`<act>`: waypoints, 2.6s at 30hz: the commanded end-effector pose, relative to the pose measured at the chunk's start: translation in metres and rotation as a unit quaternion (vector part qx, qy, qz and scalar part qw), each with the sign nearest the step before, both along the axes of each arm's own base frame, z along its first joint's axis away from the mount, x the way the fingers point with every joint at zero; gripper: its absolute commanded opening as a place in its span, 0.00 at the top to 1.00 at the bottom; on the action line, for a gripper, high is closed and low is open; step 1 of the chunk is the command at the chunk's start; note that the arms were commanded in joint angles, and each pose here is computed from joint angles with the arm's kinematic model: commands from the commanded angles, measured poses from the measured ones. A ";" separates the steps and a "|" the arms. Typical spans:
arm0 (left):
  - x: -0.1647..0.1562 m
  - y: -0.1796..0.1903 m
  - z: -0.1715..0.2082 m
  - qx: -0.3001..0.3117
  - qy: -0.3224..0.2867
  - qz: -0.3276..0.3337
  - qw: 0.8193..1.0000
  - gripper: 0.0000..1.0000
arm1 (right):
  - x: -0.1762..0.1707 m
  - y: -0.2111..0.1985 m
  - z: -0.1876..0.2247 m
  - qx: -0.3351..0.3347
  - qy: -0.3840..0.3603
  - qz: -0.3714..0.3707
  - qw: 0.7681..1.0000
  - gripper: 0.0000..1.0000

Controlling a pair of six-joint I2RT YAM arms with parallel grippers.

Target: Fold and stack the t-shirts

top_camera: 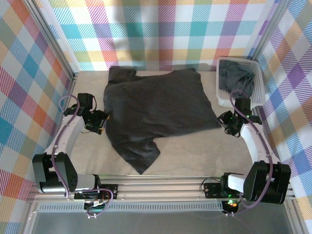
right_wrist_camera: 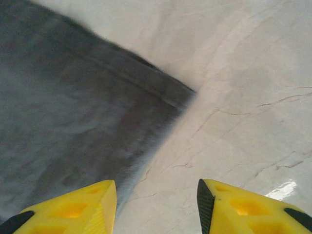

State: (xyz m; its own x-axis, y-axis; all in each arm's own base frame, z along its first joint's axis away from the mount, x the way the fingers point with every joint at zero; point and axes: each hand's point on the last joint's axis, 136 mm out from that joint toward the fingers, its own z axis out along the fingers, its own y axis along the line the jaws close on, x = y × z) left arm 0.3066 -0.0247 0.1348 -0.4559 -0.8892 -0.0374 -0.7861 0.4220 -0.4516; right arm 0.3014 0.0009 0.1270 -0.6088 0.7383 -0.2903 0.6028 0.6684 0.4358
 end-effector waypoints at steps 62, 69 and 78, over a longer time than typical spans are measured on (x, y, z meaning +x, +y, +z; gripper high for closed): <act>0.040 0.021 -0.104 -0.041 0.036 0.059 0.997 0.57 | 0.076 0.055 -0.079 -0.099 0.187 0.221 0.952 0.76; 0.035 0.031 -0.121 0.008 0.078 0.038 0.996 0.87 | 0.081 0.044 -0.086 -0.125 0.195 0.222 0.947 0.75; 0.038 0.086 -0.104 0.069 0.093 0.041 0.992 1.00 | 0.062 0.034 -0.110 -0.143 0.281 0.256 0.914 0.75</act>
